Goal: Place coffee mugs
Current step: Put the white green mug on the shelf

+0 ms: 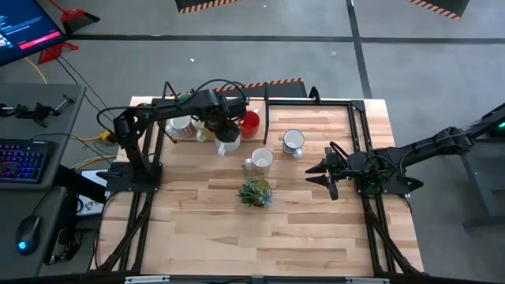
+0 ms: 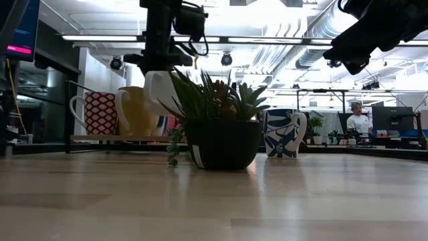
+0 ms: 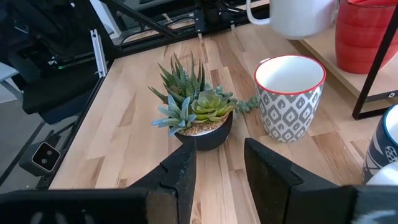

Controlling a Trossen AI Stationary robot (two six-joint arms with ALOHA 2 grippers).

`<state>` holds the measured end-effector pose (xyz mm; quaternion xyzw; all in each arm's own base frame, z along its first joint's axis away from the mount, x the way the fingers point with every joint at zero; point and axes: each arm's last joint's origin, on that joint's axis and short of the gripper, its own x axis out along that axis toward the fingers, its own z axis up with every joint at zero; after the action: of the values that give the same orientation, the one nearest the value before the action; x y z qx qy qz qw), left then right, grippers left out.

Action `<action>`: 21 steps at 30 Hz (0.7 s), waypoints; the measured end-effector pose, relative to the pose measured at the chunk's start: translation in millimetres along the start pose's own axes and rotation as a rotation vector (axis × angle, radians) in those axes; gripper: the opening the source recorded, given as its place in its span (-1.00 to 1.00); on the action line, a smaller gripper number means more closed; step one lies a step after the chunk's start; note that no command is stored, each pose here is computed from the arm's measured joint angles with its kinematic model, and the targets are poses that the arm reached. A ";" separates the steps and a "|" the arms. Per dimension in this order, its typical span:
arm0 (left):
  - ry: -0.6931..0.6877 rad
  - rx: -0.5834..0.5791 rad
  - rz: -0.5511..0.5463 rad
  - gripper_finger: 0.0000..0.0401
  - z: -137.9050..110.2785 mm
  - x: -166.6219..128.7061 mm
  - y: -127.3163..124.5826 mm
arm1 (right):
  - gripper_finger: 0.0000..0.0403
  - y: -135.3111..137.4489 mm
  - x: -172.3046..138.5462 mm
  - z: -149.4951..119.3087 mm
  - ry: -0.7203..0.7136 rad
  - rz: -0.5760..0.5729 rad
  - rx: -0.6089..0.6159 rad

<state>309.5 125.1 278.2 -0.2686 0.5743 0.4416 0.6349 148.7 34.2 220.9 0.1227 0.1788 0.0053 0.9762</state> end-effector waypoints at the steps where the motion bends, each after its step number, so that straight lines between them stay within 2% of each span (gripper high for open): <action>1: -0.009 -0.005 -0.001 -0.96 1.3 0.2 0.3 | -0.42 0.0 0.0 0.0 0.000 0.000 0.000; 10: -0.013 -0.005 0.048 -0.96 11.2 11.8 5.0 | -0.42 0.0 0.0 0.0 0.000 0.000 0.003; 16: 0.024 0.038 0.075 -0.96 15.9 31.5 -4.8 | -0.42 0.0 0.0 0.0 0.000 0.000 0.003; 21: 0.023 0.054 0.072 -0.96 17.8 34.2 -5.6 | -0.42 0.0 0.0 0.0 0.000 0.000 0.003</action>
<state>321.4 146.2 247.7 -0.2357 0.6023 0.4453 0.6192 148.7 34.2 220.9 0.1243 0.1789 0.0050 0.9760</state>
